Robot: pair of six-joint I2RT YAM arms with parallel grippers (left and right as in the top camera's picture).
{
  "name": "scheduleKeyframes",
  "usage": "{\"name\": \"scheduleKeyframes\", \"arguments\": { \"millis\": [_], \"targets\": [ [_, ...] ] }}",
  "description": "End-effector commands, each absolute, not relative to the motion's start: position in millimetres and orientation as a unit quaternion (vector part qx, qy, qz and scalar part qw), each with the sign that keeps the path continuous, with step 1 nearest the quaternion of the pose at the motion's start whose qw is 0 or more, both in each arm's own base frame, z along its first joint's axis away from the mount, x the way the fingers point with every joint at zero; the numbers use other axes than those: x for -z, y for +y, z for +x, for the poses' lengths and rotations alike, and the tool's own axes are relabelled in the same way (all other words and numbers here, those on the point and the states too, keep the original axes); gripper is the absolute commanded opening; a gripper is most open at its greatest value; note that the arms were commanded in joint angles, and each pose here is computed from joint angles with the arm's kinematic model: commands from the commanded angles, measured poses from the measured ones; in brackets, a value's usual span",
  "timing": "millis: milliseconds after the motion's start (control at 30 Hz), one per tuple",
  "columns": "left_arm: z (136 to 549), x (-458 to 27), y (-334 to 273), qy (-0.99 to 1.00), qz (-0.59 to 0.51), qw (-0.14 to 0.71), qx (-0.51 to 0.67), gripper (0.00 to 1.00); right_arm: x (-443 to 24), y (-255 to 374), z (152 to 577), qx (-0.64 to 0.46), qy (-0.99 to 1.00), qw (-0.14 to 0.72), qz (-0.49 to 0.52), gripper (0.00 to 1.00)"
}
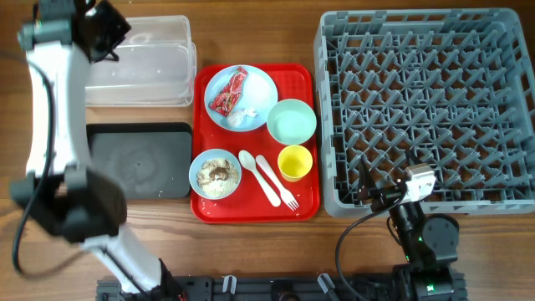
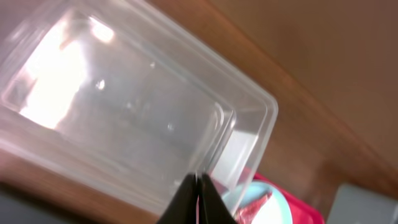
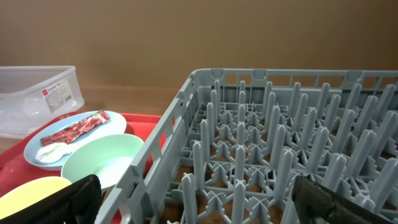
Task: Sort waste into correct bins and load items into the dishwasher rack
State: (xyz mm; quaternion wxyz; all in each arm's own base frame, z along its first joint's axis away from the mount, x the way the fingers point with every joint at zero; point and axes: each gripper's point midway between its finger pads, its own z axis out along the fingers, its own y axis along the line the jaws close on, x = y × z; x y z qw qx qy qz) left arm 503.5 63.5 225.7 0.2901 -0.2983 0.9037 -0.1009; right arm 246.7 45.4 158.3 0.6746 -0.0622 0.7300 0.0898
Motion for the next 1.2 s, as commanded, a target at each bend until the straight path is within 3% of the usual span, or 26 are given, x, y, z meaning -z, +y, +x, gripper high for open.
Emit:
{"name": "scheduleKeyframes", "arguments": {
  "millis": [0, 100, 300, 467, 767, 1167],
  "targets": [
    [535, -181, 63, 0.935, -0.258, 0.222, 0.097, 0.04, -159, 46, 246, -0.090, 0.728, 0.677, -0.067, 1.00],
    [539, -128, 63, 0.949, -0.247, 0.174, 0.088, 0.04, -159, 46, 246, -0.090, 0.728, 0.677, -0.067, 1.00],
    [521, -75, 46, 0.963, -0.237, 0.098, 0.087, 0.04, -159, 46, 246, -0.090, 0.728, 0.677, -0.067, 1.00],
    [526, -45, 43, 0.964, -0.231, 0.103, 0.080, 0.04, -159, 46, 246, -0.090, 0.728, 0.677, -0.067, 1.00],
    [530, -27, 46, 0.988, -0.078, 0.122, 0.055, 0.04, -159, 46, 246, -0.090, 0.727, 0.677, -0.067, 1.00],
    [487, -10, 56, 0.996, -0.072, 0.039, 0.016, 0.04, -159, 46, 246, -0.090, 0.728, 0.677, -0.067, 1.00]
  ]
}}
